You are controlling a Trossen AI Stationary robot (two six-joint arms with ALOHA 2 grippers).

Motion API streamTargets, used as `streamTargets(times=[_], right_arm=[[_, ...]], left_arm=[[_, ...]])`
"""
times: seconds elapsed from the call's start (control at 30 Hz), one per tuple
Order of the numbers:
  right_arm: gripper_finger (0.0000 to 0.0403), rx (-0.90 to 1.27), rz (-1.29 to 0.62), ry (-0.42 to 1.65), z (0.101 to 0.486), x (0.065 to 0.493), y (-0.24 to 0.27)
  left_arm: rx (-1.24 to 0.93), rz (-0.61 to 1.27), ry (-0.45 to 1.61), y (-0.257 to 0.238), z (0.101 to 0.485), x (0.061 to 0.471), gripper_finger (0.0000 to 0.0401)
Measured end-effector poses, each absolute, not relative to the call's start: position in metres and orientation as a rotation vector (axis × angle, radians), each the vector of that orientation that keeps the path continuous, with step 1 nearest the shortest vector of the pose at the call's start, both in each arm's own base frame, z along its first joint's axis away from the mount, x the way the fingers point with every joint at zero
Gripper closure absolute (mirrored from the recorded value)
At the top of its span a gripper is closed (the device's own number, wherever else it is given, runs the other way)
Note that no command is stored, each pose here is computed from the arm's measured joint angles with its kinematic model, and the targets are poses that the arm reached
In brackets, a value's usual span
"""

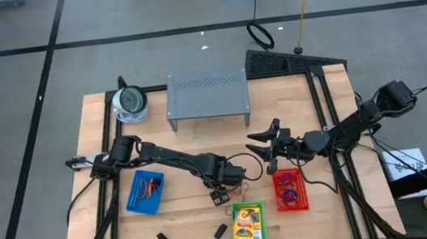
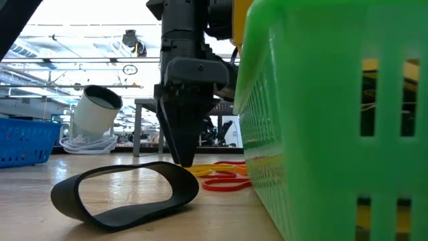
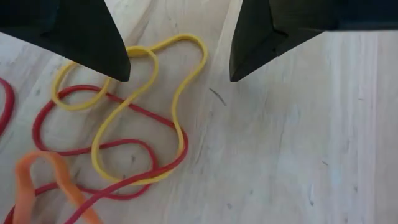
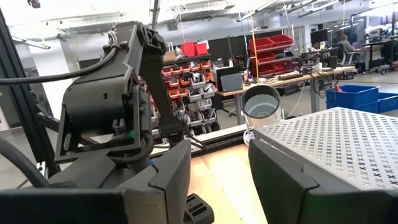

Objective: Pick & Place Office Desk Supplies
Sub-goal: Put the yellow rubber band into the blue bin

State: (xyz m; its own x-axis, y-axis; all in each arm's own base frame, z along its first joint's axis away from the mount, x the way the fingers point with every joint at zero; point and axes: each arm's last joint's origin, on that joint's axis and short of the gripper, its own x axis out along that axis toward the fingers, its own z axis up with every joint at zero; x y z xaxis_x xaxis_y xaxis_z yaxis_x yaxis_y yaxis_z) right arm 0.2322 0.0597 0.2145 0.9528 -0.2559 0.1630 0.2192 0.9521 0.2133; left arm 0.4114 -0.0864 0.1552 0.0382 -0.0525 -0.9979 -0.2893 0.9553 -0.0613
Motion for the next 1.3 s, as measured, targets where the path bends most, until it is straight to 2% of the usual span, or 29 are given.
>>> streamTargets(times=[0.3, 0.53, 0.7, 1.03, 1.3], right_arm=[[0.0248, 0.193, -0.243, -0.189, 0.214, 0.232, 0.060], [0.0248, 0.195, -0.246, -0.192, 0.215, 0.232, 0.060], [0.0248, 0.195, -0.246, -0.191, 0.215, 0.232, 0.060], [0.0248, 0.195, -0.246, -0.192, 0.215, 0.232, 0.060], [0.0248, 0.195, -0.247, -0.193, 0.215, 0.232, 0.059]], left_arm=[[-0.286, 0.197, 1.552, -0.080, 0.141, 0.403, 0.0116], [-0.286, 0.278, 1.539, -0.080, 0.126, 0.396, 0.0122], [-0.264, 0.287, 1.538, -0.081, 0.125, 0.395, 0.0184], [-0.233, 0.290, 1.547, -0.080, 0.125, 0.394, 0.0382], [-0.232, 0.272, 1.560, -0.079, 0.131, 0.391, 0.0397]])
